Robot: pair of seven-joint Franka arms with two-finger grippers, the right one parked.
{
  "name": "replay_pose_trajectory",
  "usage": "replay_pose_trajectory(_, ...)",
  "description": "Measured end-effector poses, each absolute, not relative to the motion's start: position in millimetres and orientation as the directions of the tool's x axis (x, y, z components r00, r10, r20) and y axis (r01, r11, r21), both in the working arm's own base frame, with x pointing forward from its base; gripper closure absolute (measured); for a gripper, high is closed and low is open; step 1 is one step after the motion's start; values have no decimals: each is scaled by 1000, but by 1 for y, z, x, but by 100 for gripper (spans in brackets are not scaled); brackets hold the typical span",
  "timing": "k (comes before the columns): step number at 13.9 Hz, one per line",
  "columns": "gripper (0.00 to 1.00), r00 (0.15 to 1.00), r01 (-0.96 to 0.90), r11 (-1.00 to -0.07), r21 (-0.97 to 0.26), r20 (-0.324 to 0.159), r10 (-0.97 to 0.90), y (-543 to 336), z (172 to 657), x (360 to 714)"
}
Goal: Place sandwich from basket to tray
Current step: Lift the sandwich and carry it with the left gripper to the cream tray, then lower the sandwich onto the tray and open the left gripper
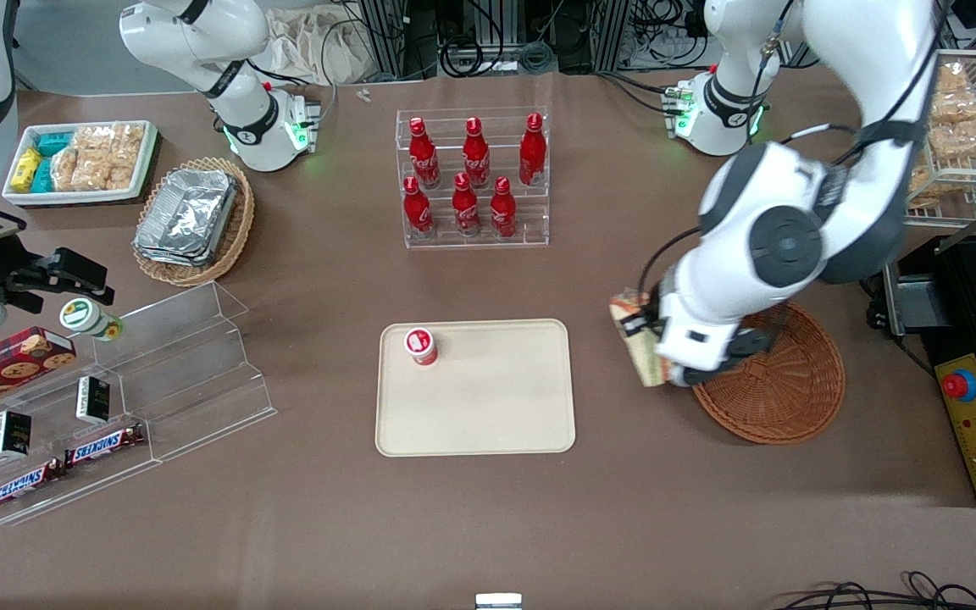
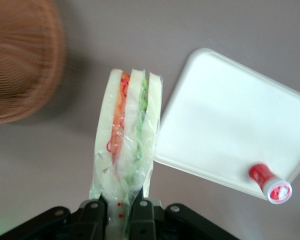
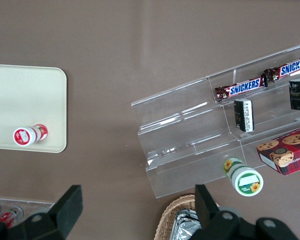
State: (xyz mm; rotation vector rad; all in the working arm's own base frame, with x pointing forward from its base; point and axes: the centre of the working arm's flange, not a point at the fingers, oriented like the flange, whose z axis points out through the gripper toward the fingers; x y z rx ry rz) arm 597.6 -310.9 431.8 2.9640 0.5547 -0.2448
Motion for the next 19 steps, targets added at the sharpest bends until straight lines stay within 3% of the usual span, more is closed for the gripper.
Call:
replay_pose_trajectory(4, 81, 958, 264, -958, 111, -144, 247, -376, 343, 594)
replay_pose_trajectory(8, 81, 971, 219, -967, 127, -123, 204, -386, 279, 602)
replay_pose_trajectory(17, 81, 990, 115, -985, 130, -98, 103, -416, 240, 589)
replay_pose_trajectory(19, 78, 990, 112, -985, 131, -99, 100, -419, 236, 589)
